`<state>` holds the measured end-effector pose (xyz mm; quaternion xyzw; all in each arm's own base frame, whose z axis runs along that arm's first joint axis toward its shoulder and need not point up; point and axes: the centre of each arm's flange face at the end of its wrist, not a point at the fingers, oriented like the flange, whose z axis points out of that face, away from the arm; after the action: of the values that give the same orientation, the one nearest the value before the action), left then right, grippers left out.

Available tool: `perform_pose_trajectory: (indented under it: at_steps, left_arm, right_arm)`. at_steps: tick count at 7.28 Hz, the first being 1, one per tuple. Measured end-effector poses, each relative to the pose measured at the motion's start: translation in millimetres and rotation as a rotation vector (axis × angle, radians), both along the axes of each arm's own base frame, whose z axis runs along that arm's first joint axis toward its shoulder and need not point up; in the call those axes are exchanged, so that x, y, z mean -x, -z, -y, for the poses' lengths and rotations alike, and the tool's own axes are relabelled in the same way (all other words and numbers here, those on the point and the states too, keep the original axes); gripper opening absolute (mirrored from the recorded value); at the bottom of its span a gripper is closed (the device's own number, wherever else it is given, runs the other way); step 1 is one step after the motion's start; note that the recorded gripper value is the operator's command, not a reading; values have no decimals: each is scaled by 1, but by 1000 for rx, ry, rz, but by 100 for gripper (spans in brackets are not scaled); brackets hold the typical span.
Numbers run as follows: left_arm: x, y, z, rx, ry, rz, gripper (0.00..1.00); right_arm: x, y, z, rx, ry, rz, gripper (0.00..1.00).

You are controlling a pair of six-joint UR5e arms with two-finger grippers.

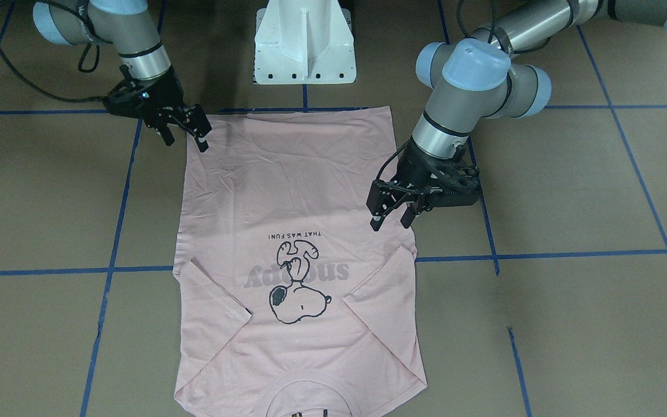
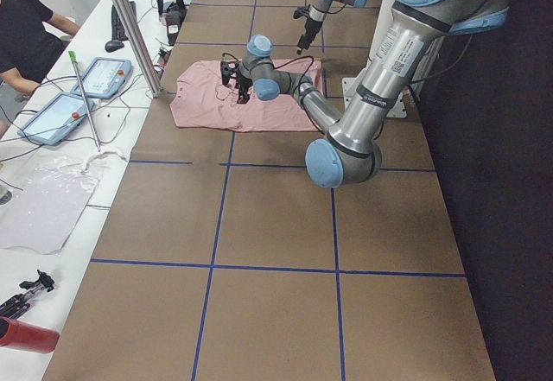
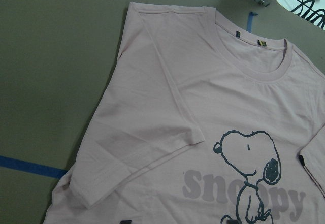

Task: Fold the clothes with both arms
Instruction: 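Move the right gripper down to the hem corner nearest the robot, then grasp the hem corner with the right gripper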

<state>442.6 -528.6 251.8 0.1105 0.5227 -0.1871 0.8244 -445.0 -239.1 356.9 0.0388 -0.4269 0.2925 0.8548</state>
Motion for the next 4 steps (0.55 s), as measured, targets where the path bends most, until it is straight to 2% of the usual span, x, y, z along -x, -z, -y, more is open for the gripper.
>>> perform_pose_trajectory:
  at_steps: [1,2,4]
  left_arm:
    - [-2,-5,2,3,-2,8,73]
    - [-3,-9,3,6,-3,13,73]
    - [-4,-12,4,8,-4,17,73]
  right_arm:
    - [8,-9,-28,31,-1,-23,77]
    - [10,-20,-43,62,-15,-40,75]
    - [8,-44,-52,96,-33,-81,65]
